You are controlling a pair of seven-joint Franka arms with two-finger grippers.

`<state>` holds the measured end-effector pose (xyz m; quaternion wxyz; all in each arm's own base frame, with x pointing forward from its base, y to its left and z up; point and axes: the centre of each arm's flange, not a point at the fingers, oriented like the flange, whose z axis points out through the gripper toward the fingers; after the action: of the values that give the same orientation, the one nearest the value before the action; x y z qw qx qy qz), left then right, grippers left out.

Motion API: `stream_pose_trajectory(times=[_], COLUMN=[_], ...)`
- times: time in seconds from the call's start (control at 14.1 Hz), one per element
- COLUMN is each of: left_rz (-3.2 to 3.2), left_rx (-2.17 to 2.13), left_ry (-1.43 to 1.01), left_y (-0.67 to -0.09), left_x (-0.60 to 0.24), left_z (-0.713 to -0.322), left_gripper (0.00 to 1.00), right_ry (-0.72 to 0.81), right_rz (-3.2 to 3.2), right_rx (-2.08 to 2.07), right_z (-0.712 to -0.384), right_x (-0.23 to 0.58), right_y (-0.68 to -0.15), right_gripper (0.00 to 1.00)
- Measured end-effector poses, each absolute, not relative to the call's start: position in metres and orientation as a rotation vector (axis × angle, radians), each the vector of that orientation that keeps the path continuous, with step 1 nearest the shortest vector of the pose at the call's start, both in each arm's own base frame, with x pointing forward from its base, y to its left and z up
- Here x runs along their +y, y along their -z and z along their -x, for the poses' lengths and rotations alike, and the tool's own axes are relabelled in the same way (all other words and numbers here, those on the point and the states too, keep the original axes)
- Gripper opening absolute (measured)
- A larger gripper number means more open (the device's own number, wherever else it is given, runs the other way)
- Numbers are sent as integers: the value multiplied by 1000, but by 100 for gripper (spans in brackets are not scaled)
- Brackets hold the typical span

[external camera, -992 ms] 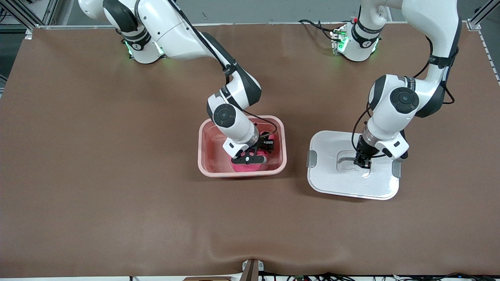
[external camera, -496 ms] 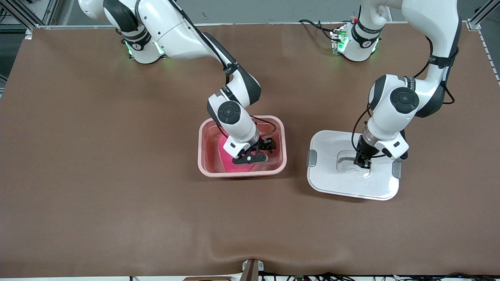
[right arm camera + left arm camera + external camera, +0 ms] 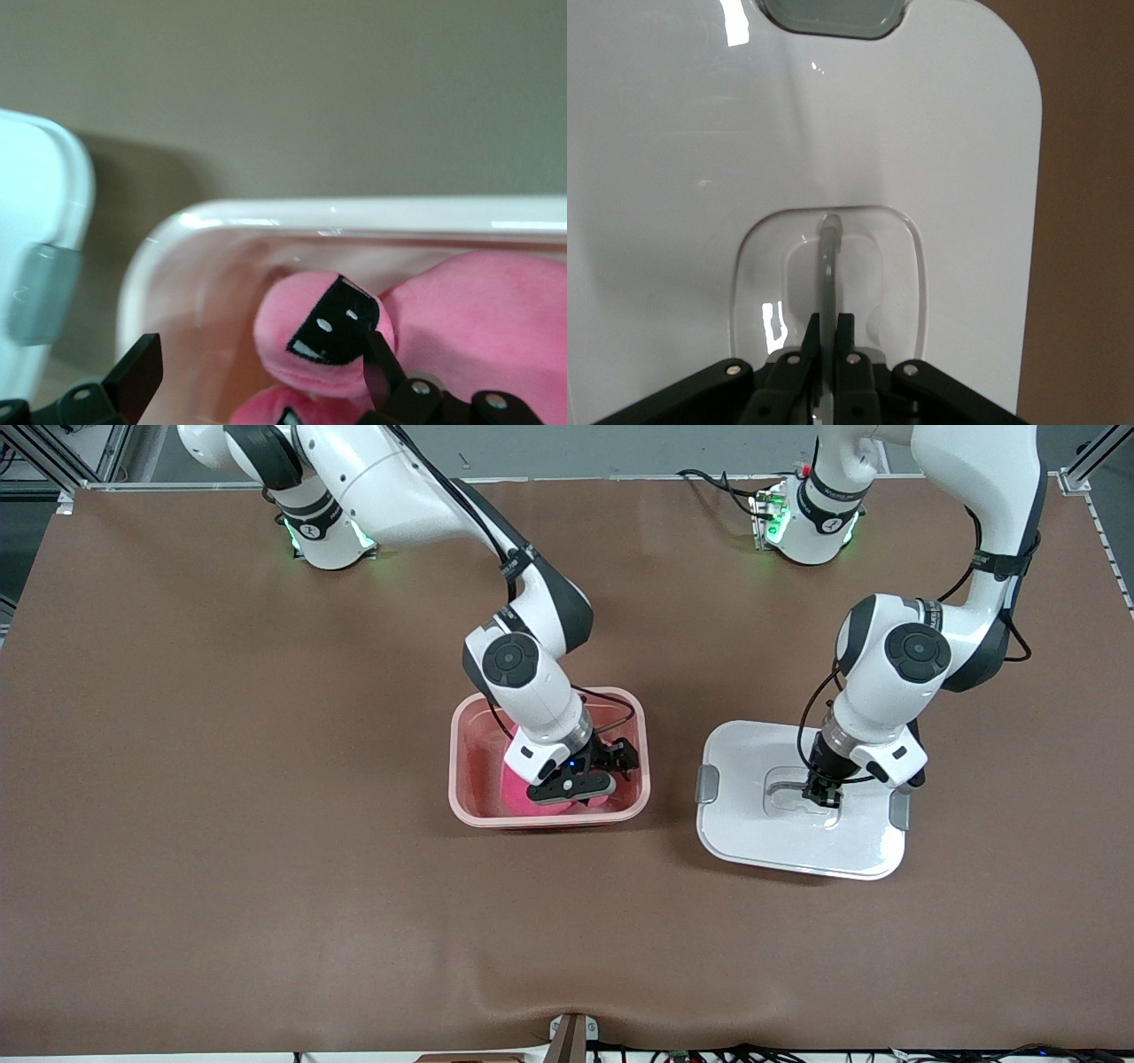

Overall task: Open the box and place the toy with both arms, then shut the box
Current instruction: 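Lower the pink plush into the pink box with the right gripper, then open the right gripper and withdraw it from the box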

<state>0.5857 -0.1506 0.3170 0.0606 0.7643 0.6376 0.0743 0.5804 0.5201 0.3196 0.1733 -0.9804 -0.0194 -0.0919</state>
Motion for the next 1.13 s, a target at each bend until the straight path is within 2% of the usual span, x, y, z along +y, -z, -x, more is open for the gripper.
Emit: stream_pose_trajectory(times=[0.35,0.5,0.78,1.13], left_rz=[-2313,-2312,-2309,-2286], left_rx=[1929,1929,1927,1915], left_ry=[-225,-226,-230,-250], left_y=[-317,-318,-319,-335], left_x=[-151,-151,-151,-152], left_z=[-586,-586,-587,-591], left_gripper=[7,7,7,7], right_ry=[291,267,153,38], right_rz=[2749,2769,2854,2895], right_rx=[-51,-15,-90,-175], right_z=[-583,-598,-637,-661], right_x=[510,479,366,216], right_y=[-380,-406,-449,-488], right_gripper=[100,100,100,100])
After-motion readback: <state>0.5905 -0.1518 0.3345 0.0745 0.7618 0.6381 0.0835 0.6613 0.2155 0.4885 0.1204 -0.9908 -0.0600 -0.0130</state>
